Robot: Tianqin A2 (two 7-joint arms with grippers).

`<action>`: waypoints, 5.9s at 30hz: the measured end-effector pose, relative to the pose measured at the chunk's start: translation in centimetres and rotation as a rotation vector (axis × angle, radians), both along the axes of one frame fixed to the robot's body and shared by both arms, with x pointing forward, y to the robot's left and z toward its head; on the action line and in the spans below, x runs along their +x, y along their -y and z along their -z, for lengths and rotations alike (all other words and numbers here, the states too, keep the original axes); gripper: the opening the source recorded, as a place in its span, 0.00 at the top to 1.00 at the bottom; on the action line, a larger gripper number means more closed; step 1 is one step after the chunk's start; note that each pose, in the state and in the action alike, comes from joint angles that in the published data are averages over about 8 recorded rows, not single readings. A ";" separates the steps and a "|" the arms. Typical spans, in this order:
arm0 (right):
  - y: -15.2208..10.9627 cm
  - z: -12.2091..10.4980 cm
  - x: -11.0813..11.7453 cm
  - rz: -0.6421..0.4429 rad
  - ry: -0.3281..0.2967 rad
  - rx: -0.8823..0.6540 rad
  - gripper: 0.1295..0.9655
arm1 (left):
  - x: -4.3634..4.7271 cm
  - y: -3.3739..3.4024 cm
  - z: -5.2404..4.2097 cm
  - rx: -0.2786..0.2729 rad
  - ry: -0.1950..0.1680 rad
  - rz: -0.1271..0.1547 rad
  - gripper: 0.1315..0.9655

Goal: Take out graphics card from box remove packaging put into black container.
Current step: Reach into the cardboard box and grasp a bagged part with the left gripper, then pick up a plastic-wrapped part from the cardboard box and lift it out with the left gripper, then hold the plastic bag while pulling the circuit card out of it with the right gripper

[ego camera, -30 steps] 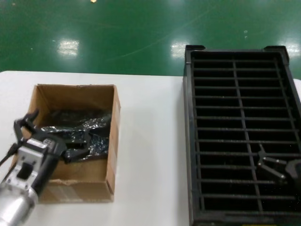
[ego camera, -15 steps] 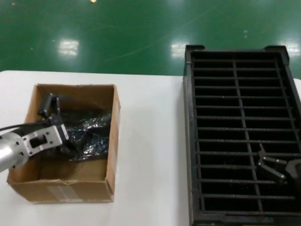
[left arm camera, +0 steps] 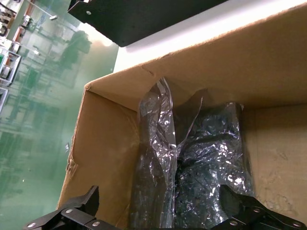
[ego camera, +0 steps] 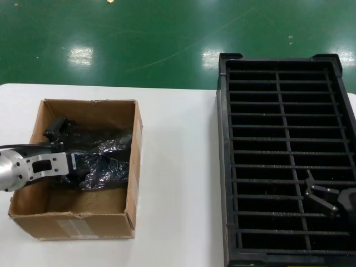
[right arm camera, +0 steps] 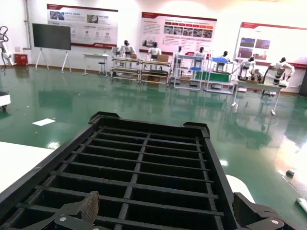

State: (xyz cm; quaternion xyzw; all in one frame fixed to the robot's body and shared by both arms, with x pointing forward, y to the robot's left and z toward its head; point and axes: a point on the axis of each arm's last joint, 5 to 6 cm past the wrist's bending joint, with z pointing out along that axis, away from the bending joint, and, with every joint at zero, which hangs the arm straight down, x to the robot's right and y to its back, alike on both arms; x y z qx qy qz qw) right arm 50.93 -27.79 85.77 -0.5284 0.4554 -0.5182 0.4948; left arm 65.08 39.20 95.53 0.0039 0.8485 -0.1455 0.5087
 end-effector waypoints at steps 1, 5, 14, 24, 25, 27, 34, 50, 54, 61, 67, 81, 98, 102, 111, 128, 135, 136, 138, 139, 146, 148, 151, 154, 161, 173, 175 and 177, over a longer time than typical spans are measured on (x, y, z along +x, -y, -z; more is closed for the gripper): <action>0.0 0.0 0.0 0.000 0.000 0.000 0.00 | 0.06 -0.01 -0.02 0.004 0.001 -0.001 0.08; 0.0 0.0 0.0 0.000 0.000 0.000 0.00 | 0.15 -0.03 -0.07 0.011 0.003 -0.001 0.15; 0.0 0.0 0.0 0.000 0.000 0.000 0.00 | 0.34 0.00 0.28 0.022 -0.005 0.008 0.26; 0.0 0.0 0.0 0.000 0.000 0.000 0.00 | 0.74 0.13 0.66 0.026 -0.013 0.017 0.52; 0.0 0.0 0.0 0.000 0.000 0.000 0.00 | 0.77 0.10 0.71 0.027 -0.014 0.017 0.55; 0.0 0.0 0.0 0.000 0.000 0.000 0.00 | 0.82 0.02 0.80 0.029 -0.015 0.016 0.62; 0.0 0.0 0.0 0.000 0.000 0.000 0.00 | 1.08 -0.32 0.97 0.032 -0.003 0.001 0.77; 0.0 0.0 0.0 0.000 0.000 0.000 0.00 | 1.09 -0.35 1.39 0.033 0.030 -0.020 0.97; 0.0 0.0 0.0 0.000 0.000 0.000 0.00 | 0.67 -0.29 0.94 0.037 0.051 -0.020 0.98; 0.0 0.0 0.0 0.000 0.000 0.000 0.00 | -1.62 0.03 -1.75 0.063 0.147 -0.005 0.99; 0.0 0.0 0.0 0.000 0.000 0.000 0.00 | -5.05 0.64 -4.96 0.070 0.254 0.021 0.99; 0.0 0.0 0.0 0.000 0.000 0.000 0.00 | -13.42 2.99 -7.72 0.028 0.380 0.117 0.99; 0.0 0.0 0.0 0.000 0.000 0.000 0.00 | -17.22 7.07 -4.14 -0.062 0.295 0.293 0.99; 0.0 0.0 0.0 0.000 0.000 0.000 0.00 | -17.31 7.56 -3.77 -0.058 0.285 0.317 0.99; -1.0 -0.5 0.6 -0.041 0.018 -0.008 0.00 | -17.33 7.74 -3.70 -0.057 0.282 0.326 0.99; -8.1 -4.6 3.3 -0.338 0.119 -0.019 0.07 | -17.33 7.74 -3.70 -0.057 0.282 0.326 0.99; -9.1 -5.4 4.0 -0.409 0.121 -0.100 0.12 | -17.33 7.74 -3.70 -0.057 0.282 0.326 0.99; -9.2 -5.5 4.1 -0.417 0.119 -0.113 0.12 | -17.33 7.74 -3.70 -0.057 0.282 0.326 0.99; -9.4 -5.6 4.2 -0.429 0.113 -0.139 0.17 | -17.33 7.74 -3.70 -0.057 0.282 0.326 0.99; -9.4 -5.7 4.3 -0.432 0.108 -0.151 0.19 | -17.33 7.74 -3.70 -0.057 0.282 0.326 0.99; -9.1 -5.8 4.6 -0.381 0.059 -0.207 0.34 | -17.33 7.74 -3.70 -0.057 0.282 0.326 0.99; -8.7 -5.8 4.5 -0.354 0.047 -0.212 0.40 | -17.33 7.74 -3.70 -0.057 0.282 0.326 0.99; -8.2 -5.6 3.9 -0.322 0.032 -0.216 0.50 | -17.33 7.74 -3.70 -0.057 0.282 0.326 0.99; -7.7 -5.3 2.9 -0.316 0.016 -0.225 0.56 | -17.33 7.74 -3.70 -0.057 0.282 0.326 0.99; -7.4 -4.8 0.3 -0.413 -0.002 -0.277 0.75 | -17.33 7.74 -3.70 -0.057 0.282 0.326 0.99; -8.0 -6.0 -1.3 -0.582 -0.002 -0.388 0.93 | -17.33 7.74 -3.70 -0.057 0.282 0.326 0.99; -8.5 -6.3 -1.4 -0.592 -0.004 -0.398 0.93 | -17.33 7.74 -3.70 -0.057 0.282 0.326 0.99; -9.2 -6.5 -1.5 -0.598 -0.007 -0.406 0.94 | -17.33 7.74 -3.70 -0.057 0.282 0.326 0.99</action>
